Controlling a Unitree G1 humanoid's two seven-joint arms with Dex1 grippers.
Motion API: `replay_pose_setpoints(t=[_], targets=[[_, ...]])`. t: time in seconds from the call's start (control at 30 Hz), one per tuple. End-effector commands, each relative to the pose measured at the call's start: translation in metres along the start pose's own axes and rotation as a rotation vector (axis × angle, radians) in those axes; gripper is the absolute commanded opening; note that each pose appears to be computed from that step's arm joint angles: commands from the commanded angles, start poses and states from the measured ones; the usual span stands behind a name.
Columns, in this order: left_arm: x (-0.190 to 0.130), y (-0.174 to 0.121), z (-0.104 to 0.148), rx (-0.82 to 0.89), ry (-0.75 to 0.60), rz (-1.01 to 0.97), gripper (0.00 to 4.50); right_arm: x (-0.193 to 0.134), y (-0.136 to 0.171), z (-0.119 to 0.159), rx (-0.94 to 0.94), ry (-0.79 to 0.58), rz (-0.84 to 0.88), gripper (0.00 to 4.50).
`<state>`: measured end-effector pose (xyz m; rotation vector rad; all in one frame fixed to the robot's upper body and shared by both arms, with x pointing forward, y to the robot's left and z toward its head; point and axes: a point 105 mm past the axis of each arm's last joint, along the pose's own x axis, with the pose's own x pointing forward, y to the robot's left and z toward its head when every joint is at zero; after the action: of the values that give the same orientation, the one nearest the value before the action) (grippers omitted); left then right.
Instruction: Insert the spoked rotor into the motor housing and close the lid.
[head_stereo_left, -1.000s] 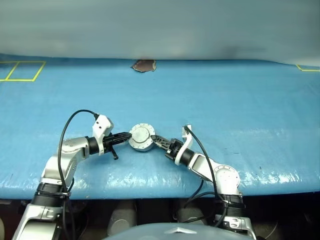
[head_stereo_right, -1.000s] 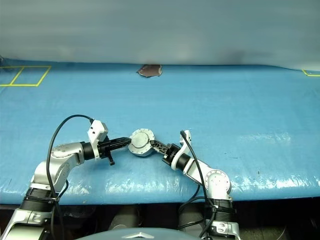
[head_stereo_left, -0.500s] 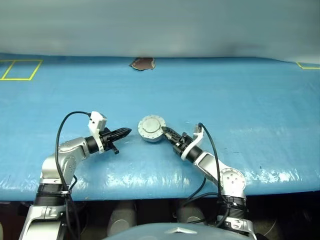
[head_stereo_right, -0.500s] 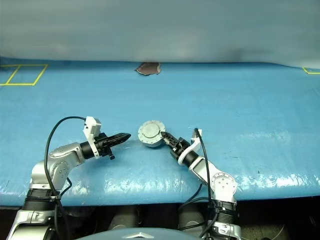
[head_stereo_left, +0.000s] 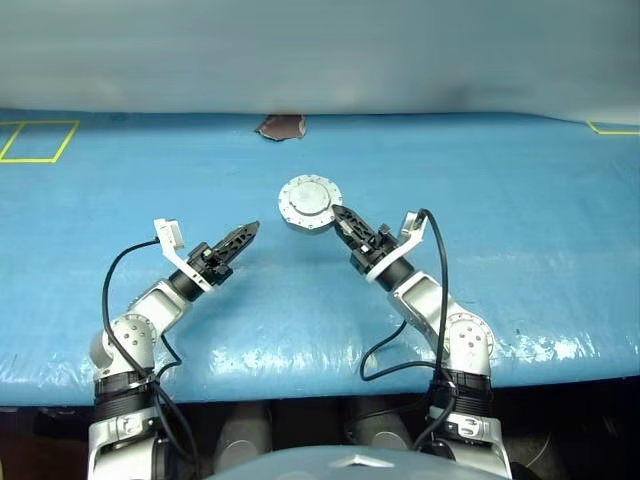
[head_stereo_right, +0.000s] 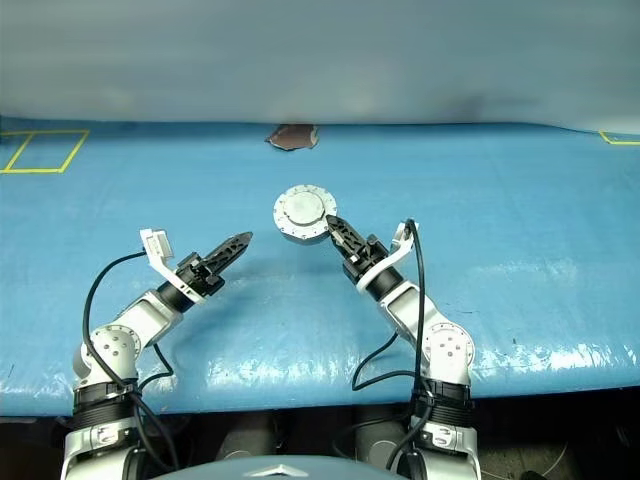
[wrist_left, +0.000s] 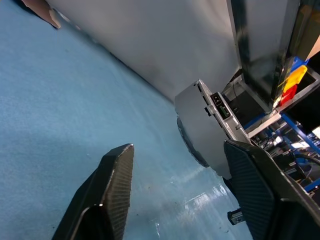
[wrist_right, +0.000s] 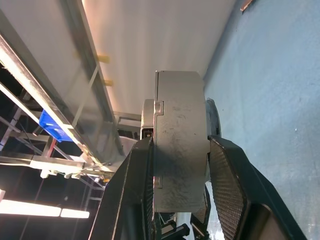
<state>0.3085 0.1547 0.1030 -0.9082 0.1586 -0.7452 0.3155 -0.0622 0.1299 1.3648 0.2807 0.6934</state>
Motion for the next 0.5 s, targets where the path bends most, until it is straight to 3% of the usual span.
replay_pose_setpoints(t=[0.03, 0.23, 0.5], targets=[[0.002, -0.011, -0.001, -0.136, -0.008, -0.066, 4.49, 0.010, 0.039, -0.011, 0.005, 0.027, 0.163, 1.25], [0.015, -0.019, -0.005, -0.290, 0.002, -0.130, 4.49, 0.014, 0.037, -0.028, -0.019, 0.103, 0.148, 1.25], [0.035, -0.030, -0.009, -0.366, 0.010, -0.216, 4.49, 0.017, 0.028, -0.046, -0.072, 0.185, 0.109, 1.25]])
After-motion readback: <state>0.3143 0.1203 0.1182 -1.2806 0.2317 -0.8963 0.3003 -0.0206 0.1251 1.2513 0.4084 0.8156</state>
